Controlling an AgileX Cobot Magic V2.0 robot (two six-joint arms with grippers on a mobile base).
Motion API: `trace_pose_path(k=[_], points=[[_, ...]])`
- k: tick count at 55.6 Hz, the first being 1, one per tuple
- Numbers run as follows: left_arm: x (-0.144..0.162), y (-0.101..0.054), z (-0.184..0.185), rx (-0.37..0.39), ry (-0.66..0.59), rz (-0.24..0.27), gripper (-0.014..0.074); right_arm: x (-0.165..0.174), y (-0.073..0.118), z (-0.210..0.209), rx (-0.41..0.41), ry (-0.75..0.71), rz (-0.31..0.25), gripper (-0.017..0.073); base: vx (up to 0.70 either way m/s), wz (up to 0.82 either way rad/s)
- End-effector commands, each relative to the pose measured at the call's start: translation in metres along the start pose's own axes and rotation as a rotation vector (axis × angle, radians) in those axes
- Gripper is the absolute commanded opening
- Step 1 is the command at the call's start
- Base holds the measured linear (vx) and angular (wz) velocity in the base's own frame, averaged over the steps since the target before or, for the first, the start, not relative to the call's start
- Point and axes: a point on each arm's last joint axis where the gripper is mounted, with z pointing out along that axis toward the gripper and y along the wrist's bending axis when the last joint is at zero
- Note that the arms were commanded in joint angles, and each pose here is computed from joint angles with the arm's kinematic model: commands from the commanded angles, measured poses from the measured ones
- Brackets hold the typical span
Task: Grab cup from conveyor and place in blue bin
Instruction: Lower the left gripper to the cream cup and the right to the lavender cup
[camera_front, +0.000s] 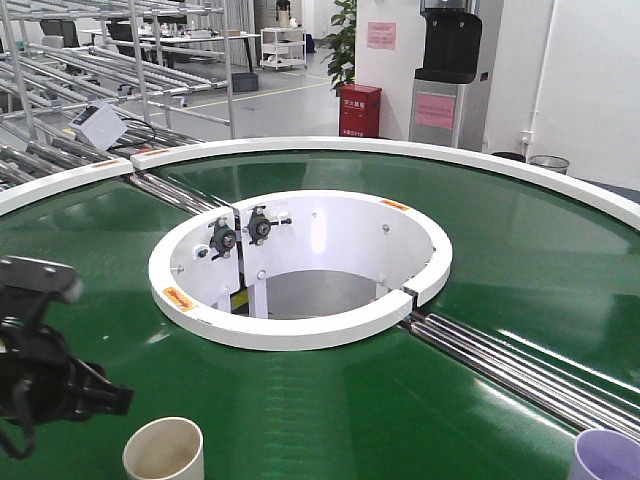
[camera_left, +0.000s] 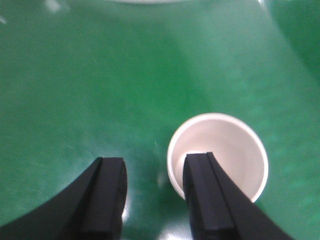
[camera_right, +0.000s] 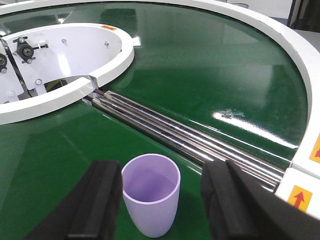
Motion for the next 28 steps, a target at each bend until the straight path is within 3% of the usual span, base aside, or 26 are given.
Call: trace_pose_path(k=[1,22,28], points=[[-0.019,-0.004,0.002,0.023,-0.038,0.022,0.0419,-0.017,0.001,-0.002,-0.008,-0.101,-0.016,0.0436,0.00,0.00],[-0.021,0.001,0.053,0.035,0.093,0.005,0.0419,-0.015,0.001,-0.002,-0.002,-0.082,-0.016,0.0436,0.00,0.00],[-0.019,0.002,0.063,0.033,0.109,0.001,0.0419,-0.016,0.000,-0.002,0.010,-0.085,-0.044,0.0436,0.00,0.00]])
